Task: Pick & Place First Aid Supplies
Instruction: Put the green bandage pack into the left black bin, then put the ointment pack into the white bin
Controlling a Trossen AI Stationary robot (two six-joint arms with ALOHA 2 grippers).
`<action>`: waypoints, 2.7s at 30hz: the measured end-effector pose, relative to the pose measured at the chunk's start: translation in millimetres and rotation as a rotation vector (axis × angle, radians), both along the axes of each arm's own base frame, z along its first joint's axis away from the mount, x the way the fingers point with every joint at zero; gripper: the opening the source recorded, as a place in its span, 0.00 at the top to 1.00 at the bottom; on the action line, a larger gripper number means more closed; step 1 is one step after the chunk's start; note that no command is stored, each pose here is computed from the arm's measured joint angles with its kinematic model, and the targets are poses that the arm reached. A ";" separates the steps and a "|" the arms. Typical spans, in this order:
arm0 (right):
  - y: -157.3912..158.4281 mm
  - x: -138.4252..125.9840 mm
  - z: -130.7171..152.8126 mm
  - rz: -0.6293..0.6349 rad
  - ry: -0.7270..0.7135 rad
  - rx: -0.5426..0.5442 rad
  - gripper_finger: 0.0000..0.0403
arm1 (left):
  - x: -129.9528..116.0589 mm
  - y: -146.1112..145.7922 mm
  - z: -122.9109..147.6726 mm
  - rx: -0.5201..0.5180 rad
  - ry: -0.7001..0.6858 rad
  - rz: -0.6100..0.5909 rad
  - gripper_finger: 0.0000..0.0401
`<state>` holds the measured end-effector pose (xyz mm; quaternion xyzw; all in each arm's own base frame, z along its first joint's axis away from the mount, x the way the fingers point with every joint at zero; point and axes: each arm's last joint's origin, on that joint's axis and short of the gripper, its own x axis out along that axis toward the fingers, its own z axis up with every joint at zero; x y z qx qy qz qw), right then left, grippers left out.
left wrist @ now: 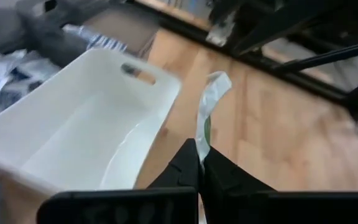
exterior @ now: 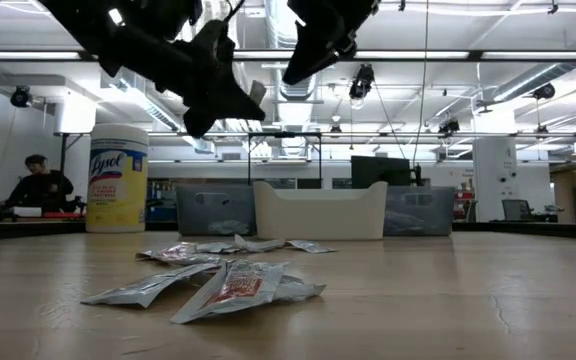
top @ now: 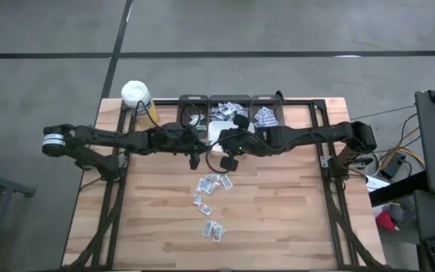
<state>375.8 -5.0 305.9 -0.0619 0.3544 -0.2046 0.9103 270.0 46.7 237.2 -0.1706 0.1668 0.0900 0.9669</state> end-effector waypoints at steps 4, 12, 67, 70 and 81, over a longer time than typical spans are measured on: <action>-0.9 -7.8 -3.1 -0.019 0.075 0.006 0.71 | -6.4 7.4 -3.1 0.022 0.092 0.121 1.00; -3.8 -26.4 -6.6 -0.091 0.234 -0.071 0.68 | -17.9 50.0 23.6 0.216 0.357 0.473 1.00; -66.3 -49.2 -23.5 -0.093 0.465 0.024 0.83 | -7.3 146.1 65.9 -0.029 0.659 0.237 0.58; -61.1 -47.5 -24.8 -0.016 0.430 0.177 0.83 | -19.3 118.2 78.6 0.028 0.591 0.197 0.58; -11.9 -25.7 -17.2 0.268 0.223 0.441 0.82 | -75.4 28.6 47.3 0.044 0.164 0.112 0.59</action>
